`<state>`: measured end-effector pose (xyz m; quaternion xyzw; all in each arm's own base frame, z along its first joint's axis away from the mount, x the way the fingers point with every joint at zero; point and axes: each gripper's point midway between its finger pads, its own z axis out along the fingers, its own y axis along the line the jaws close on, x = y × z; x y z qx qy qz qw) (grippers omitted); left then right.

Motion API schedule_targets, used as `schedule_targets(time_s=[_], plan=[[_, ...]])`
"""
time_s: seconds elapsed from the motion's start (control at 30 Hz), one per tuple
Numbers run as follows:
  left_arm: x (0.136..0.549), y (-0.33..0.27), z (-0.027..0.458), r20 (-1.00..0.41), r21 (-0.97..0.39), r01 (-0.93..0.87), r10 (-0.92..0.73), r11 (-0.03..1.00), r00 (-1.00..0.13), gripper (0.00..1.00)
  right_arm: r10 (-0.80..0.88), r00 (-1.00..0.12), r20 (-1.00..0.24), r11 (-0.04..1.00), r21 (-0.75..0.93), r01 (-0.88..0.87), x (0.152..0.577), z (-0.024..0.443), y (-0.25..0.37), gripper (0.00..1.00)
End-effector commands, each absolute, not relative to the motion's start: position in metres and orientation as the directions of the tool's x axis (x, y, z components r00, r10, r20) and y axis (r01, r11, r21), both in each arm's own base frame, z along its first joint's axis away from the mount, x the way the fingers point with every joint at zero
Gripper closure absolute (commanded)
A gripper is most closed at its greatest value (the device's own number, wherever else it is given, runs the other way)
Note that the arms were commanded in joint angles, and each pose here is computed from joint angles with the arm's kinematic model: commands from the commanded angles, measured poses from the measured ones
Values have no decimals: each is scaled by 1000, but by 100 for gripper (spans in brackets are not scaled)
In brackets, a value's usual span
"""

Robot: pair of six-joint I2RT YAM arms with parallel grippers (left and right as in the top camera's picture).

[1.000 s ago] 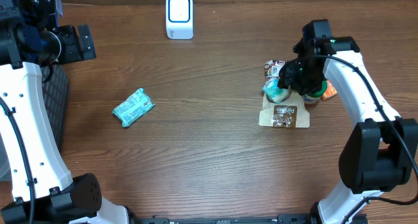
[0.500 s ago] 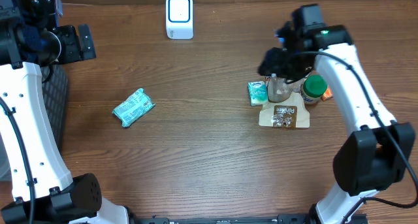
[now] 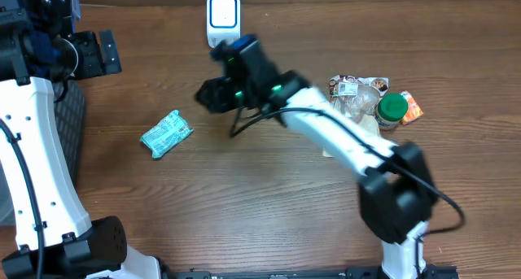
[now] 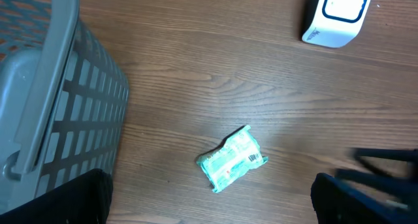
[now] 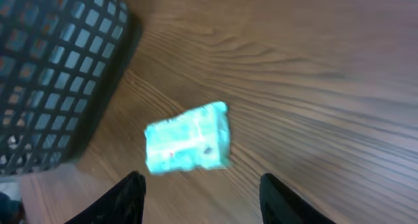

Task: Scan the item barcode
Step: 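Move the right gripper left and grasp the green wipes pack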

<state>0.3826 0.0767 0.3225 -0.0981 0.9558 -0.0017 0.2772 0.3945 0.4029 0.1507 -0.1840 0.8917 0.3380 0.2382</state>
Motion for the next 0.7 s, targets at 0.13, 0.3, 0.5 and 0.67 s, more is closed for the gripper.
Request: schedule_targets(time_s=[0.13,0.3,0.5,0.67], plan=[[384,75,331,-553,-44,-165,-161,985,-818,0,-61,-886,-460,699,614,-367,398,78,453,47],[384,75,331,-553,-44,-165,-161,985,-818,0,-69,-897,-436,704,616,-353,397,54,456,47],[384,75,331,-553,-44,-165,-161,985,-818,1,-103,-900,-423,682,629,-373,387,37,468,47],[384,75,331,-553,-44,-165,-161,985,-818,0,-145,-895,-422,681,613,-400,374,19,477,48]])
